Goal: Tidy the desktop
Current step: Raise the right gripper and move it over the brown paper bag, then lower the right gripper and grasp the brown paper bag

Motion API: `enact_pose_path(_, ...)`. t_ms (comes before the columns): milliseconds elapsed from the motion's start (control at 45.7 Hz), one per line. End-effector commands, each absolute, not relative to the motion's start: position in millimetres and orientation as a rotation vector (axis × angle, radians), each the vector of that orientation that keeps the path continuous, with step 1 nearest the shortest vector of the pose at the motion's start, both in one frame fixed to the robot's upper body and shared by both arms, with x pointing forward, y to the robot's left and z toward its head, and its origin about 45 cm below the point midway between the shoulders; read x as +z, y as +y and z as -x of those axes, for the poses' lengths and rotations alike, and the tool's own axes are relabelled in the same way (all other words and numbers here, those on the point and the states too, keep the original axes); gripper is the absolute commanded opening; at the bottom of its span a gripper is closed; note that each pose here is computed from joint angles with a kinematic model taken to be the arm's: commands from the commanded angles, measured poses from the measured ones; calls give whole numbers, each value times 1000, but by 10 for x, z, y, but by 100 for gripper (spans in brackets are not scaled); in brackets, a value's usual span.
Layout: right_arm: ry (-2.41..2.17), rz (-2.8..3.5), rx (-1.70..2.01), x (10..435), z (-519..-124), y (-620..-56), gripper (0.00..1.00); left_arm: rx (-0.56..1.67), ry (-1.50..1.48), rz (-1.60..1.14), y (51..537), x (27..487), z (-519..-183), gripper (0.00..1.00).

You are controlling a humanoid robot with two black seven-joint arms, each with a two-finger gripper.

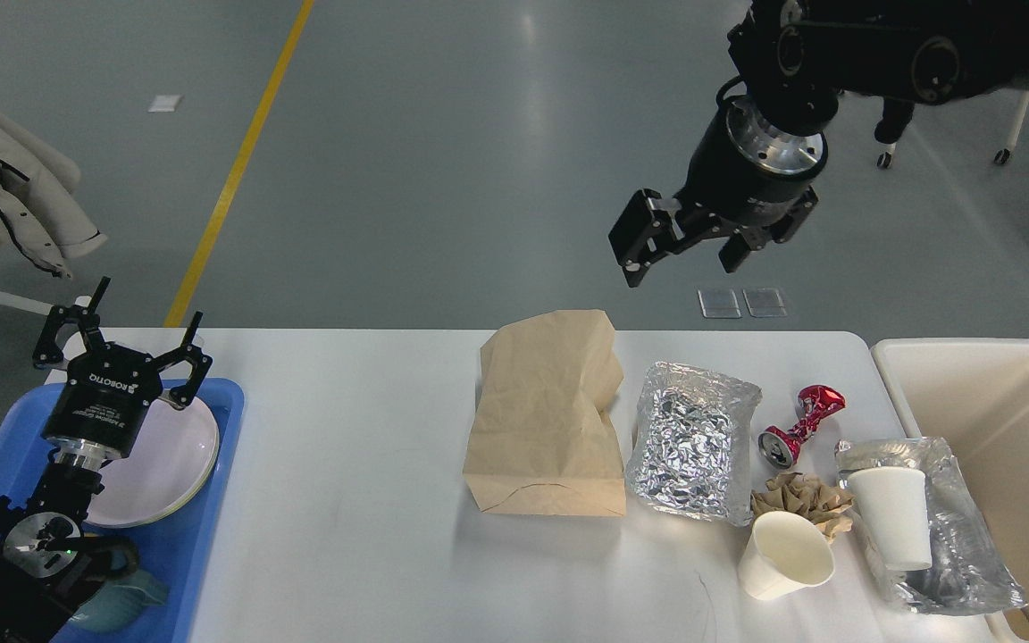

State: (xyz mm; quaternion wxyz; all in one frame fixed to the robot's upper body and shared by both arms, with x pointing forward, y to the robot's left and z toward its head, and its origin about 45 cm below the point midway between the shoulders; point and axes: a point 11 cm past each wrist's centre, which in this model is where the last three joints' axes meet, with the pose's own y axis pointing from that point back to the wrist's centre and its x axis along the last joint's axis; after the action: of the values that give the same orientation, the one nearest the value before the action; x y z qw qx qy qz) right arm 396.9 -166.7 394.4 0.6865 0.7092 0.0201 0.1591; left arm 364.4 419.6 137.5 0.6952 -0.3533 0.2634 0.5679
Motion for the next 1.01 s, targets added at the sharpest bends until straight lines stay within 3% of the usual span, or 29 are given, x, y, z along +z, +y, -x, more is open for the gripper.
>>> enact_pose_path(0, 68, -1508, 208, 3986, -3593, -2041, 100, 1268, 587, 790, 4199, 1377, -3644, 97)
enact_pose_path(241, -264, -1701, -13, 4138, -3472, -2216, 100, 1267, 588, 789, 4197, 1375, -3644, 97)
enact_pose_path(416, -323, -1676, 62, 4032, -3558, -2224, 100, 1268, 587, 790, 4198, 1376, -3644, 97)
enact_pose_path(569, -269, -1629, 227, 3677, -3706, -1991, 100, 1268, 587, 790, 4198, 1376, -3644, 97)
enact_pose_path(810, -272, -1723, 399, 2914, -4171, -1154, 100, 1267, 588, 789, 4197, 1375, -3644, 97)
enact_pose_path(985, -214, -1720, 398, 2265, -4070, -899, 100, 1267, 588, 789, 4197, 1375, -3644, 97)
